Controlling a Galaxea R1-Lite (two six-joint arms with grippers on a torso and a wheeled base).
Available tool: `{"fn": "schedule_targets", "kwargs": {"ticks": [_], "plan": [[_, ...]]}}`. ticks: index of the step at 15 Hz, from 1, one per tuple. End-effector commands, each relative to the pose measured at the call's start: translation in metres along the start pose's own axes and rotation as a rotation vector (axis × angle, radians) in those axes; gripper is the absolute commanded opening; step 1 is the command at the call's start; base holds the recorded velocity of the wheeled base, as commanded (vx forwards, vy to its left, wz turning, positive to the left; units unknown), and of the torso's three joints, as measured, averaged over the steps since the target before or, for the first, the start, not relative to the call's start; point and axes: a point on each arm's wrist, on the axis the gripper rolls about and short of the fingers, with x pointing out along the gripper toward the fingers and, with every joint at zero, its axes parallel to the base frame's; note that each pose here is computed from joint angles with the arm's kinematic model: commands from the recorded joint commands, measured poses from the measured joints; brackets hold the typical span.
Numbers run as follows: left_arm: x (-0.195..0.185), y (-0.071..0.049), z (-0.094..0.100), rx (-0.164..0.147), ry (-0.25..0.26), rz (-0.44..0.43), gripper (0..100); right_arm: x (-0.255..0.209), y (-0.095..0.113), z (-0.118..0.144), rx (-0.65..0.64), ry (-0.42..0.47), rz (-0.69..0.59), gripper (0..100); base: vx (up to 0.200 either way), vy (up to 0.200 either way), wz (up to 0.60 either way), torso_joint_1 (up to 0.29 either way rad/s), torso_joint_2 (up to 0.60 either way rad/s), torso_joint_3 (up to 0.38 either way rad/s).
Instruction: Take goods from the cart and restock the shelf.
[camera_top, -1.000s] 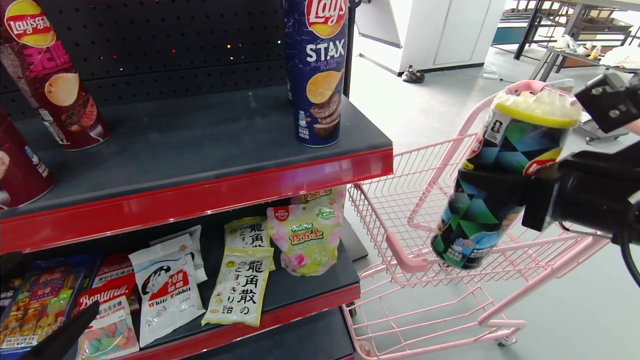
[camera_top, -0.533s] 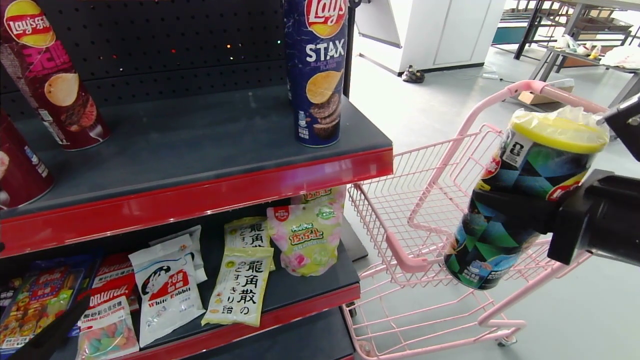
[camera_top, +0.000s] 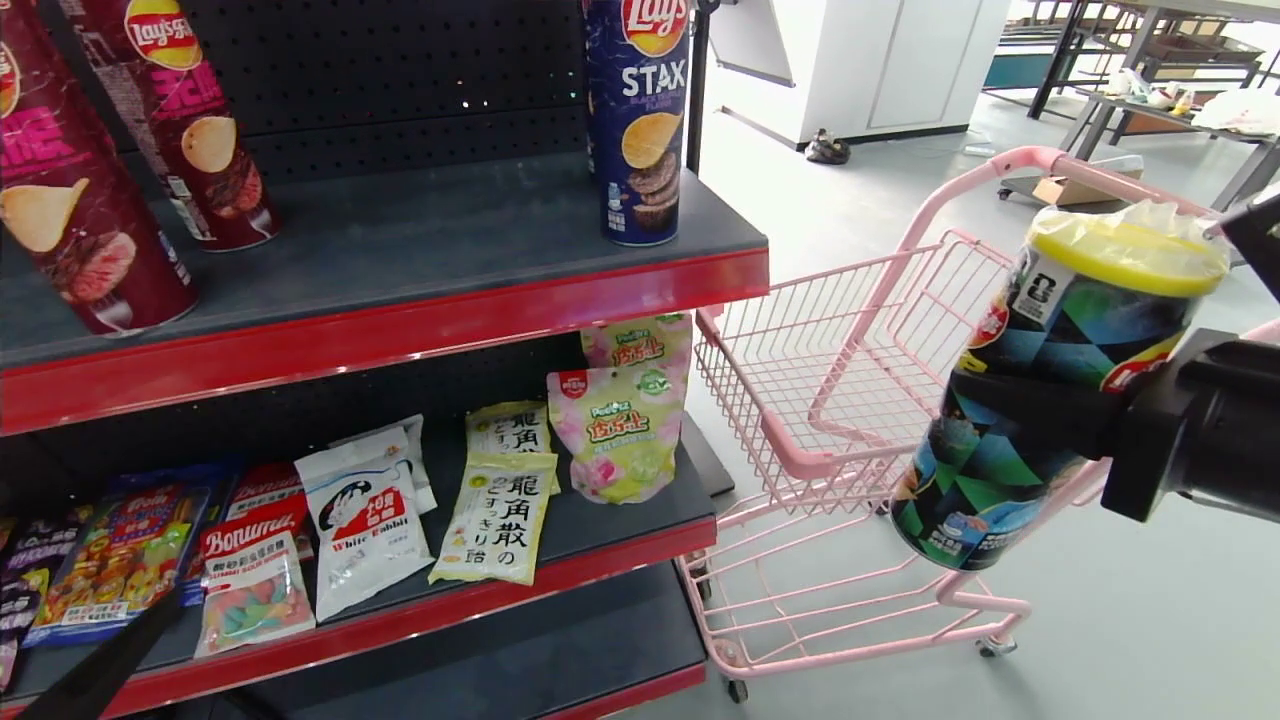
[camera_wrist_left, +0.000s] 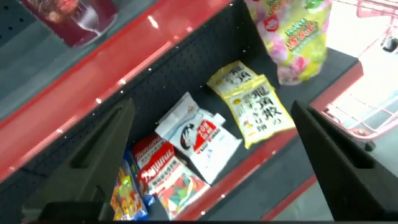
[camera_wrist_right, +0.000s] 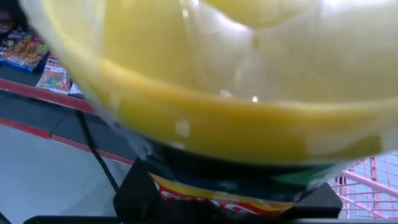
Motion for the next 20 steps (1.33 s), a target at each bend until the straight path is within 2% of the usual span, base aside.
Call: {"fn": "schedule_targets", "kwargs": {"ticks": [1,3,10,16,20], "plan": [[0.0,0.0,0.0,0.0,0.0,-0.002,100,0.001,0.0,0.0,-0.002,0.002,0.001,0,-0.2,0.0,0.0,0.002,0.0,0.002],[0.0,0.0,0.0,-0.002,-0.001,-0.005,100,0.002,0.0,-0.001,-0.002,0.006,-0.001,0,0.0,0.0,0.0,0.0,0.0,0.0],[0.0,0.0,0.0,-0.002,-0.002,-0.008,100,0.004,0.0,-0.003,-0.002,0.019,-0.029,0,0.0,0.0,0.6,0.001,0.0,0.003],[0.001,-0.001,-0.001,-0.001,0.0,-0.009,100,0.01,0.0,-0.004,-0.023,0.034,-0.027,0,0.0,0.0,0.0,0.008,-0.03,-0.022],[0.001,-0.001,-0.001,-0.001,0.003,-0.012,100,0.013,-0.001,0.0,-0.023,0.025,-0.025,0,0.0,0.0,0.0,0.104,-0.41,-0.303]]}}
